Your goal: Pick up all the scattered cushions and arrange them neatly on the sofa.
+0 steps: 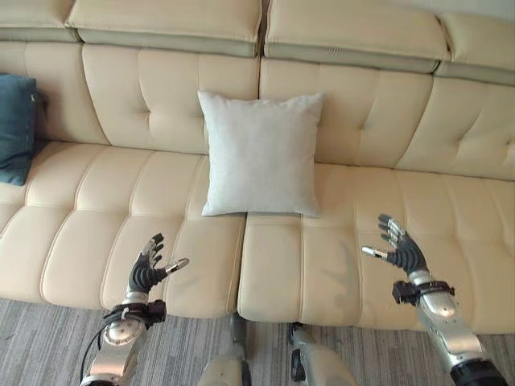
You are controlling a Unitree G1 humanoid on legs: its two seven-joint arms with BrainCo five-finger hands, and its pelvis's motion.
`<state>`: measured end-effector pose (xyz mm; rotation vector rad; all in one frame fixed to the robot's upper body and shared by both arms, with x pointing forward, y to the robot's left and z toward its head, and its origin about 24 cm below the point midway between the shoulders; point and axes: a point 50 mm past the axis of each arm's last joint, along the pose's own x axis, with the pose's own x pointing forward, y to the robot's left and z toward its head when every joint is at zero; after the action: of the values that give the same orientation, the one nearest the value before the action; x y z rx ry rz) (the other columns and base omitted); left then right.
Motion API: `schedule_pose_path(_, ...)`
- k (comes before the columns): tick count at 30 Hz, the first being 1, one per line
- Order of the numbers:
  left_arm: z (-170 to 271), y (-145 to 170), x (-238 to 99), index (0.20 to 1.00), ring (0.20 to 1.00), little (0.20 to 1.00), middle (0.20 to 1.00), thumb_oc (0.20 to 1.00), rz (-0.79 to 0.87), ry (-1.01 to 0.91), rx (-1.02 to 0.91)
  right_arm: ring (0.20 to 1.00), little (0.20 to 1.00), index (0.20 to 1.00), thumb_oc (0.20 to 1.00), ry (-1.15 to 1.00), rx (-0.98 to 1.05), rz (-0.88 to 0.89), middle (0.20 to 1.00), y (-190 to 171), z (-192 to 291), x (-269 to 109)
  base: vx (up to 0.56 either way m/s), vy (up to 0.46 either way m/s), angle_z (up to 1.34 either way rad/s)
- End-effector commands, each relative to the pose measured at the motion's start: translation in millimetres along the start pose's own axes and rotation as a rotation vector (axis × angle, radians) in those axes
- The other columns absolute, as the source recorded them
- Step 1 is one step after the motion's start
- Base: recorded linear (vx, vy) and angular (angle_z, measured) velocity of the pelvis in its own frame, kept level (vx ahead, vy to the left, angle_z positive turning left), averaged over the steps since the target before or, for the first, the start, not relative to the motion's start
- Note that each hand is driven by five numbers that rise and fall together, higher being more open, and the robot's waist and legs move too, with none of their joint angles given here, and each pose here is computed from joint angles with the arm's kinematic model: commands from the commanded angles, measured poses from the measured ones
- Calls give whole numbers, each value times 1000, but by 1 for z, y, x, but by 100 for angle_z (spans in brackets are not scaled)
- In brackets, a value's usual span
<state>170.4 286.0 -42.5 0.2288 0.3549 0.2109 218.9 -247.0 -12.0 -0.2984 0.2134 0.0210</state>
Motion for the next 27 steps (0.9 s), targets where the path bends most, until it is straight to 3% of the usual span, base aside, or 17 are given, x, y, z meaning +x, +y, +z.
schedule_pose_path(1, -15, -4, -5, 1000, 1000, 1000, 1000, 1000, -76, 56, 117, 1000, 1000, 1000, 1000, 50, -179, 40, 1000, -9, -10, -3, -2, 117, -19)
schedule_pose_path(9, -20, -5, -2, 1000, 1000, 1000, 1000, 1000, -81, 83, 230, 1000, 1000, 1000, 1000, 180, -191, 39, 1000, -3, -38, -11, -124, 97, -11)
schedule_pose_path(16, 2, -12, 15, 1000, 1000, 1000, 1000, 1000, -78, 1, 206, 1000, 1000, 1000, 1000, 168, -127, 32, 1000, 8, -35, -1, -263, 38, -20)
schedule_pose_path(27, -3, -28, 10, 1000, 1000, 1000, 1000, 1000, -118, 20, 144, 1000, 1000, 1000, 1000, 160, -119, 46, 1000, 12, -34, -4, -191, -112, -2)
